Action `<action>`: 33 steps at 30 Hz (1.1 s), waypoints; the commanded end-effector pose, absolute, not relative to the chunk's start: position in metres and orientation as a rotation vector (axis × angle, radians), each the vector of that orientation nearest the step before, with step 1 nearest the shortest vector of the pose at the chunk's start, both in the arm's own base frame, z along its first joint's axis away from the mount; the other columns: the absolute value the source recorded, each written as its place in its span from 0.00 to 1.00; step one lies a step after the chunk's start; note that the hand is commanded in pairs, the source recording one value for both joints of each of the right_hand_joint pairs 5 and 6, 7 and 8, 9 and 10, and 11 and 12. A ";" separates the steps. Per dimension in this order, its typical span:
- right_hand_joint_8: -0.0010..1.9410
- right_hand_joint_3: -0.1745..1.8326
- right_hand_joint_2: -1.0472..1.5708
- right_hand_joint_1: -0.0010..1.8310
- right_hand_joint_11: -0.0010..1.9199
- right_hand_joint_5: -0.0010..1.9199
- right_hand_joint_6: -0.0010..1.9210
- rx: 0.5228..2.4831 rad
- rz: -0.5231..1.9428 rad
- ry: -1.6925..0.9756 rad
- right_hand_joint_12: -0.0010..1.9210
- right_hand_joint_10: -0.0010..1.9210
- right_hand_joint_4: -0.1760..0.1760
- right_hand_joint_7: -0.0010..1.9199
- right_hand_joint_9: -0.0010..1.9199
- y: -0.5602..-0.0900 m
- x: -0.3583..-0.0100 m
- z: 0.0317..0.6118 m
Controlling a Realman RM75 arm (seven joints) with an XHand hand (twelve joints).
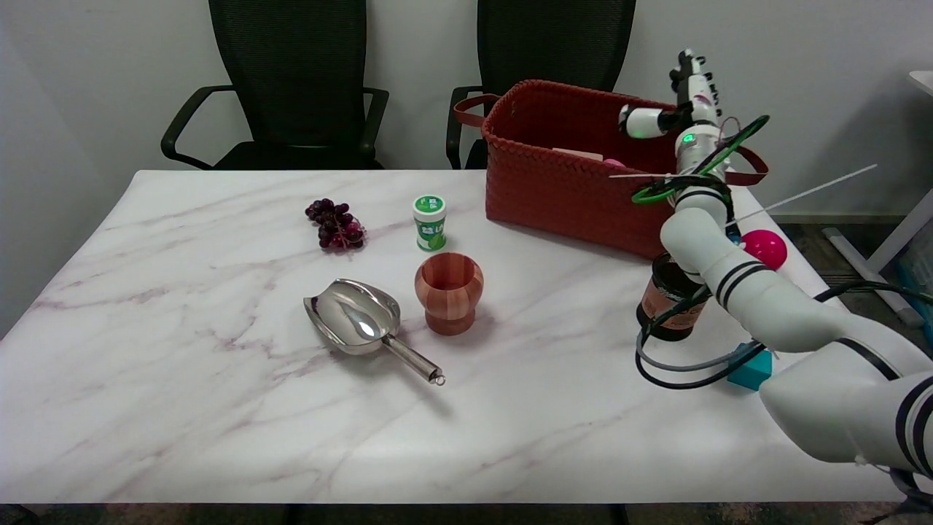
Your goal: Place the pink gum jar into the brown storage basket.
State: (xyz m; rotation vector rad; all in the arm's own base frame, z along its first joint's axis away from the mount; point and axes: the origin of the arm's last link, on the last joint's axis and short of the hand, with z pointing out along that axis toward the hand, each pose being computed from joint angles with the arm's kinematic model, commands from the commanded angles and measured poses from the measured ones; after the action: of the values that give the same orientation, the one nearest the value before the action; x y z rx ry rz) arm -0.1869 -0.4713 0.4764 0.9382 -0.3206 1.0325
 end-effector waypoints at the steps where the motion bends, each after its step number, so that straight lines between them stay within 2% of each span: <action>1: 0.14 0.67 0.62 0.67 0.00 0.04 0.04 0.971 1.393 0.105 0.00 0.14 0.50 0.15 0.14 -0.367 -0.127 0.456; 7: 0.15 0.69 0.63 0.67 0.00 0.04 0.04 1.004 1.262 0.302 0.00 0.15 0.50 0.15 0.15 -0.329 -0.120 0.424; 10: 0.13 0.72 0.58 0.68 0.00 0.04 0.04 1.002 1.108 0.324 0.00 0.15 0.50 0.13 0.15 -0.310 -0.133 0.405; 13: 0.13 0.73 0.56 0.68 0.00 0.04 0.04 0.983 1.001 0.316 0.00 0.16 0.50 0.14 0.16 -0.289 -0.152 0.390; 24: 0.13 0.75 0.53 0.69 0.00 0.04 0.04 0.854 0.989 0.379 0.00 0.16 0.50 0.13 0.16 -0.223 -0.195 0.342; 33: 0.13 0.74 0.53 0.69 0.00 0.04 0.04 0.792 0.968 0.355 0.00 0.16 0.50 0.14 0.16 -0.202 -0.219 0.328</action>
State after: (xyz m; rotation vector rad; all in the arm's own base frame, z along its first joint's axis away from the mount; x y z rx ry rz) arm -0.1755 -0.2855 0.3727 0.9450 0.3388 1.0442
